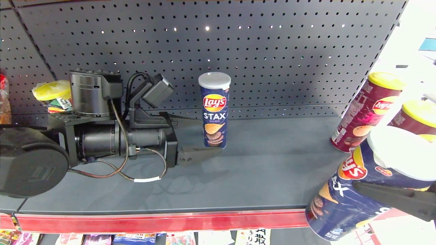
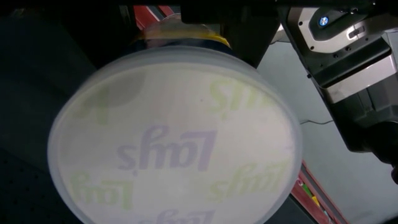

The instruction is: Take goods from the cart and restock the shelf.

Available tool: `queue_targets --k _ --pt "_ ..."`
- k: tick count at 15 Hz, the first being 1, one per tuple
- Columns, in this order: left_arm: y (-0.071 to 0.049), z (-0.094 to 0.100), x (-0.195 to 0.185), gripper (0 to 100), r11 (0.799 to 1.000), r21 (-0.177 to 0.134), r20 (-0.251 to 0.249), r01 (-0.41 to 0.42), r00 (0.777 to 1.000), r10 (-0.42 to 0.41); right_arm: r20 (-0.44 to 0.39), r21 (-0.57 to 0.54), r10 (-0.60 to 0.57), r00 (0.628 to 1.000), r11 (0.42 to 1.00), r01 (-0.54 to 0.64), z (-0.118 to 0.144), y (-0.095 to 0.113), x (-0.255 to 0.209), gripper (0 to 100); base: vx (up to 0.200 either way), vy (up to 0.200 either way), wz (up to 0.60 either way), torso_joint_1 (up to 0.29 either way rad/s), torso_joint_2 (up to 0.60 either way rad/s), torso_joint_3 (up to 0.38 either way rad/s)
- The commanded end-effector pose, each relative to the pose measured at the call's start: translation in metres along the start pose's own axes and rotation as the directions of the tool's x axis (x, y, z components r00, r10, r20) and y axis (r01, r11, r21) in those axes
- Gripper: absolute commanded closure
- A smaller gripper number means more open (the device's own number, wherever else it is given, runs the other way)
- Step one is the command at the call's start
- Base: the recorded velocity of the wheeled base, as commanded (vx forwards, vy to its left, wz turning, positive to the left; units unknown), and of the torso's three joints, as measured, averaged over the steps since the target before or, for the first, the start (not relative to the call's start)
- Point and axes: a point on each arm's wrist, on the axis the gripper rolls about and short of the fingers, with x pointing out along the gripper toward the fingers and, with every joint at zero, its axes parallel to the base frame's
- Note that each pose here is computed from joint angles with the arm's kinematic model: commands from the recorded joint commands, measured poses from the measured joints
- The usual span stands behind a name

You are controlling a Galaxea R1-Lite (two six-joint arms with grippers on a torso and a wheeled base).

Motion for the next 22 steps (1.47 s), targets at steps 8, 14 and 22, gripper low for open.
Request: queue_targets --k 8,14,22 --pt "0.006 -0.004 -0.001 0 1.000 -0.008 -0.009 -0.027 1.000 0.027 -0.001 0.000 0.001 1.000 1.000 -0.001 -0.001 0.000 0.000 100 0.000 0.000 0.00 0.000 0.00 0.000" --pt "0.042 0.002 0.029 0 0.997 0.060 0.007 -0.051 0.999 0.051 -0.003 0.001 0.001 1.000 1.000 -0.001 -0.002 0.000 0.000 100 0.000 0.000 0.00 0.000 0.00 0.000" --pt "0.057 0.011 0.049 0 0.996 0.082 0.035 -0.042 0.999 0.039 -0.003 0.002 0.001 1.000 1.000 -0.001 -0.001 0.000 0.000 100 0.000 0.000 0.00 0.000 0.00 0.000"
